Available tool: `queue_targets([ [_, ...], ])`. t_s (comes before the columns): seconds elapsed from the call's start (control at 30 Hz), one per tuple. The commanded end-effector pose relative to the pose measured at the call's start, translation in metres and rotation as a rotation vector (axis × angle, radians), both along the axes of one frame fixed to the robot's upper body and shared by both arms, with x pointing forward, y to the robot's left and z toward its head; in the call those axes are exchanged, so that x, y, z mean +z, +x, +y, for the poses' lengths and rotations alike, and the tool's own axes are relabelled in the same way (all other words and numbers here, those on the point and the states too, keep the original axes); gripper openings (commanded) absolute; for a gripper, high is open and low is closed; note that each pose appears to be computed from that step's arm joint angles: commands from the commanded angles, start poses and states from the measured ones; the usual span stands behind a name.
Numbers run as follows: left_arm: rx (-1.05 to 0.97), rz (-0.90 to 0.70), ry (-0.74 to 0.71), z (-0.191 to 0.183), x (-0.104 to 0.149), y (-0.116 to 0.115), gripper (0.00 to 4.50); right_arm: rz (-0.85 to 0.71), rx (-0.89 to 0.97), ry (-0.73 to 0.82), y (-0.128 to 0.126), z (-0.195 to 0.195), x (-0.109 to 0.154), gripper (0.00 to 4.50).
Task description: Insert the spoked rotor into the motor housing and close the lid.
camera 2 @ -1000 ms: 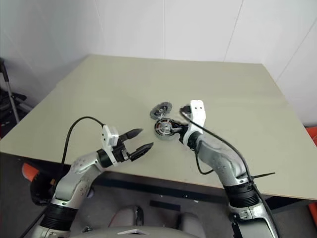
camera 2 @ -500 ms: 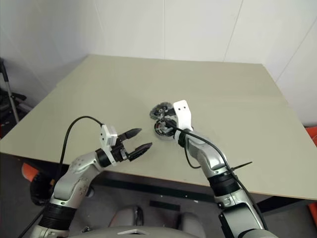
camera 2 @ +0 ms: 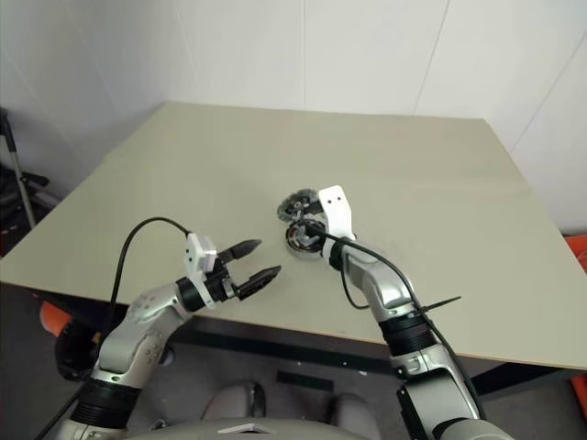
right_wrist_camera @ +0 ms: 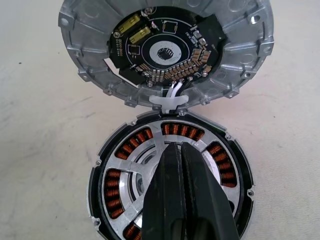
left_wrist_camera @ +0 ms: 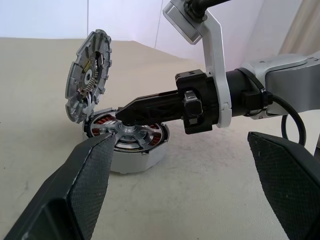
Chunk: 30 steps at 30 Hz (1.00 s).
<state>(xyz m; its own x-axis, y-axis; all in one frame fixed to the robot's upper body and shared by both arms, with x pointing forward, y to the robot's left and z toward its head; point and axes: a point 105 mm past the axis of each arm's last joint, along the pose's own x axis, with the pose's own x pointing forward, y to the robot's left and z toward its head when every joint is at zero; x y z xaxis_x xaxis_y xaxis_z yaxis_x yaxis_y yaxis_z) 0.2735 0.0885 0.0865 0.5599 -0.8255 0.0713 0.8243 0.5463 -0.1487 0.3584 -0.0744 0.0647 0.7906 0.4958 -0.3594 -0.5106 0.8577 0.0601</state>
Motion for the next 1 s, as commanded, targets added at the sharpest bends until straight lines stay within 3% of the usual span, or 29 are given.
queue_targets([
  [0.03, -0.008, -0.061, -0.018, -0.002, 0.017, 0.003, 4.5, 0.03, -0.014, -0.004, -0.002, -0.004, -0.004, 0.04],
  [0.13, -0.008, -0.059, -0.018, -0.001, 0.017, 0.004, 4.5, -0.015, 0.041, 0.001, -0.003, -0.001, 0.01, 0.04],
  [0.33, -0.007, -0.054, -0.021, 0.0, 0.014, 0.004, 4.5, -0.099, 0.324, -0.127, -0.021, 0.008, 0.035, 0.04],
  [0.43, -0.008, -0.053, -0.023, 0.0, 0.014, 0.003, 4.5, -0.112, 0.428, -0.19, -0.025, 0.01, 0.041, 0.64],
  [0.73, 0.002, -0.054, -0.025, 0.0, 0.014, 0.003, 4.5, -0.13, 0.549, -0.331, -0.022, 0.013, 0.04, 3.65],
  [1.0, -0.001, -0.053, -0.025, -0.001, 0.014, 0.003, 4.5, -0.111, 0.721, -0.528, -0.025, 0.001, 0.032, 3.65],
])
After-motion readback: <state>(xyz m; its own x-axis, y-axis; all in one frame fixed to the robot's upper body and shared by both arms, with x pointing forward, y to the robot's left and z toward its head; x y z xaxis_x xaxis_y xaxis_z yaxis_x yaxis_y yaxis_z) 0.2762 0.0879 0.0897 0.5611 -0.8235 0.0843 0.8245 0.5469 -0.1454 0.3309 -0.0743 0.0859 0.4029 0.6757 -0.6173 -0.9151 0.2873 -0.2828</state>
